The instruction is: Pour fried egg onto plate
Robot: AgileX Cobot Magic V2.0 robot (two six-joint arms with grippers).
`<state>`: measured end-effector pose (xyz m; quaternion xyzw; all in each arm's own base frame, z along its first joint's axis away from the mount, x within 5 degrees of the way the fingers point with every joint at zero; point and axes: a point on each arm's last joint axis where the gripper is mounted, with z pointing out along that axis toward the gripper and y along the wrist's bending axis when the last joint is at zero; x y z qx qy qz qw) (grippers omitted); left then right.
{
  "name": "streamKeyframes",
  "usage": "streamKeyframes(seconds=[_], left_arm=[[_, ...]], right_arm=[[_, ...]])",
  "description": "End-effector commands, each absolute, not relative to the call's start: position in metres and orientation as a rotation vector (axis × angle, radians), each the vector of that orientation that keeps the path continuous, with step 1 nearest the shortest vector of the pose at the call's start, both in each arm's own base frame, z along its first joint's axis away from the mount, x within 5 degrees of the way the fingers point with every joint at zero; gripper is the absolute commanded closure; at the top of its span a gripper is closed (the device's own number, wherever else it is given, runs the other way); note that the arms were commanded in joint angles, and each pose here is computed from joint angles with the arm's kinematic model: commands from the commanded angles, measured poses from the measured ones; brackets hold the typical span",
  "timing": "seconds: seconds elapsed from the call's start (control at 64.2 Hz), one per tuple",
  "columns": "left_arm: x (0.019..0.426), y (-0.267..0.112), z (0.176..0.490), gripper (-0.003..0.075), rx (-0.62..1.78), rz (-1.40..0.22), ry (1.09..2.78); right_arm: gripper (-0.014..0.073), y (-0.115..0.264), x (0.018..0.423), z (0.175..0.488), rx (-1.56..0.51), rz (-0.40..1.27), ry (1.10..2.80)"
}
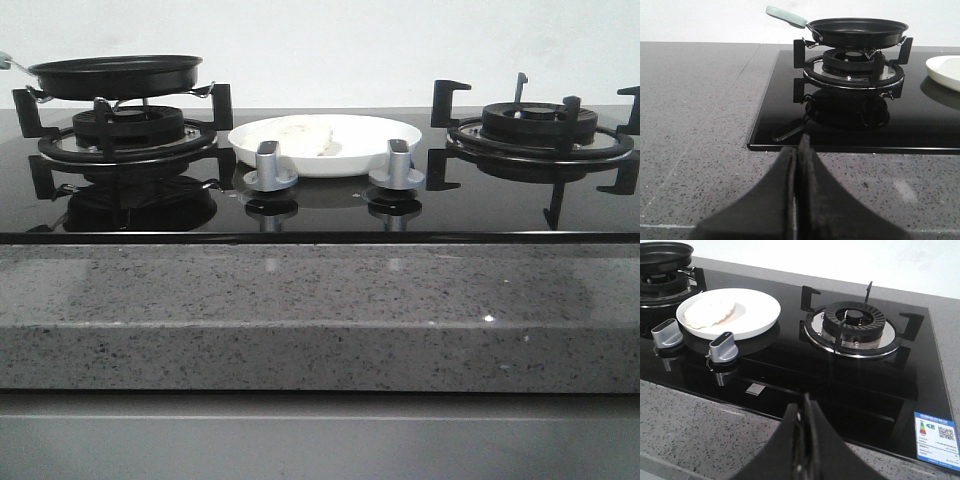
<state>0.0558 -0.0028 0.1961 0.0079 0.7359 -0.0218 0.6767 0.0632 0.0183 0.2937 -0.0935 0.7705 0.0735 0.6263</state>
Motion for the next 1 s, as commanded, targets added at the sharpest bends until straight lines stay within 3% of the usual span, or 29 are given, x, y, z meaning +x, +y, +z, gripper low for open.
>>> streamKeyframes(seconds=[0.0, 0.577, 0.982], left_arm=[[0.055, -0.002, 0.203, 0.0739, -0.004, -0.061, 1.556], [0.055, -0.002, 0.203, 0.0739, -0.004, -0.061, 1.556], [0.055, -0.002, 0.203, 0.0739, -0.004, -0.061, 1.556]], right_arm=[[0.0663, 0.017, 0.064, 0.309, -0.199, 0.146, 1.672], [0.0663, 0.014, 0.067, 0.306, -0.164, 0.133, 1.607], [0.0663, 0.008, 0.064, 0.228, -0.088, 0.096, 1.571]])
